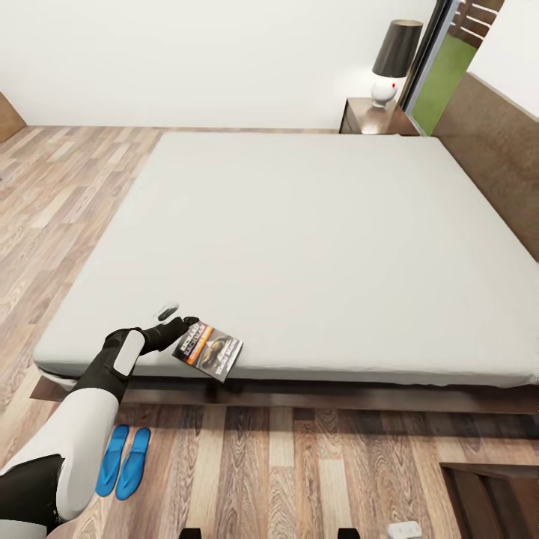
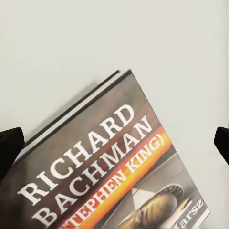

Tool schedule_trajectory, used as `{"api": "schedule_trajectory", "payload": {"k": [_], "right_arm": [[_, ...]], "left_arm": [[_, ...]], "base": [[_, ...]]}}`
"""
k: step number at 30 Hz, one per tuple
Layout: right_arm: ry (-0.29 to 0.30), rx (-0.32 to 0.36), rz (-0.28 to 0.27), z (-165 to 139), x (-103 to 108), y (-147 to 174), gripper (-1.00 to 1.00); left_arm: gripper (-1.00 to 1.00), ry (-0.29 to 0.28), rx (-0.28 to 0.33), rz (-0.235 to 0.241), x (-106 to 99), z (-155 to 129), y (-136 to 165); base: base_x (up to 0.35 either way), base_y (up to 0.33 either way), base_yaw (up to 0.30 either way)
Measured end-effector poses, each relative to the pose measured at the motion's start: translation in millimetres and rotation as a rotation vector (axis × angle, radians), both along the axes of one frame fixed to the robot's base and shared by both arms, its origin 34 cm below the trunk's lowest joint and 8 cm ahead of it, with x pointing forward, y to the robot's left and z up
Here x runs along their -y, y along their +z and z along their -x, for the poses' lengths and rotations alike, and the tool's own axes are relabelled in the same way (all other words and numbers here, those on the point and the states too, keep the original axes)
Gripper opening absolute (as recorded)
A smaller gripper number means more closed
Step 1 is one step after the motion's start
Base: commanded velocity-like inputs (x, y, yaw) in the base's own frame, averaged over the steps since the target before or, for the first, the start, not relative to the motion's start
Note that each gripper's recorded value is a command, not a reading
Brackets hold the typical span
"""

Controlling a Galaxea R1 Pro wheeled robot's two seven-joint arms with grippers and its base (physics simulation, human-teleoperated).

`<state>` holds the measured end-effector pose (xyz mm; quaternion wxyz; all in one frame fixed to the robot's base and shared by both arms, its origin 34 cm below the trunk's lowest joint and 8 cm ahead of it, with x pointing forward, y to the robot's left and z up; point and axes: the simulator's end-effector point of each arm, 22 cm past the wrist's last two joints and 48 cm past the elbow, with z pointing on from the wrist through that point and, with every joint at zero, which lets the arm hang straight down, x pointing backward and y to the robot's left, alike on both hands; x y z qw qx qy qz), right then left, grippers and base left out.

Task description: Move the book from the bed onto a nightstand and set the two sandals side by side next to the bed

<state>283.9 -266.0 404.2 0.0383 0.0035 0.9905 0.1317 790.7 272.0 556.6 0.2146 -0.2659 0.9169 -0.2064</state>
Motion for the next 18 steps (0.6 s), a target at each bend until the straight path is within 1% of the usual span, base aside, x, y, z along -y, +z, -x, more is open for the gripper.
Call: {"api": "schedule_trajectory", "payload": {"k": [10,12,13,14,16,18], "right_arm": [[0.000,0.000,0.000,0,0,16,1.00],[-0.001,0.000,0.001,0,0,19,1.00],[-0.001,0.000,0.001,0,0,21,1.00],[-0.002,0.000,0.001,0,0,22,1.00],[-0.003,0.000,0.002,0,0,25,1.00],[-0.004,0.000,0.002,0,0,28,1.00]], "left_arm": [[1.00,-0.002,-0.003,0.002,0,0,16],[1.00,-0.005,0.003,0.010,1,-1,21],[1.00,-0.014,0.015,0.032,4,-3,26],[1.00,-0.020,0.020,0.044,6,-3,29],[1.00,-0.047,0.032,0.100,13,-3,40],[1.00,-0.072,0.042,0.145,12,-4,53]], "base": [[0.000,0.000,0.000],[0.000,0.000,0.000],[0.000,0.000,0.000],[0.000,0.000,0.000],[0.000,0.000,0.000],[0.000,0.000,0.000]]}}
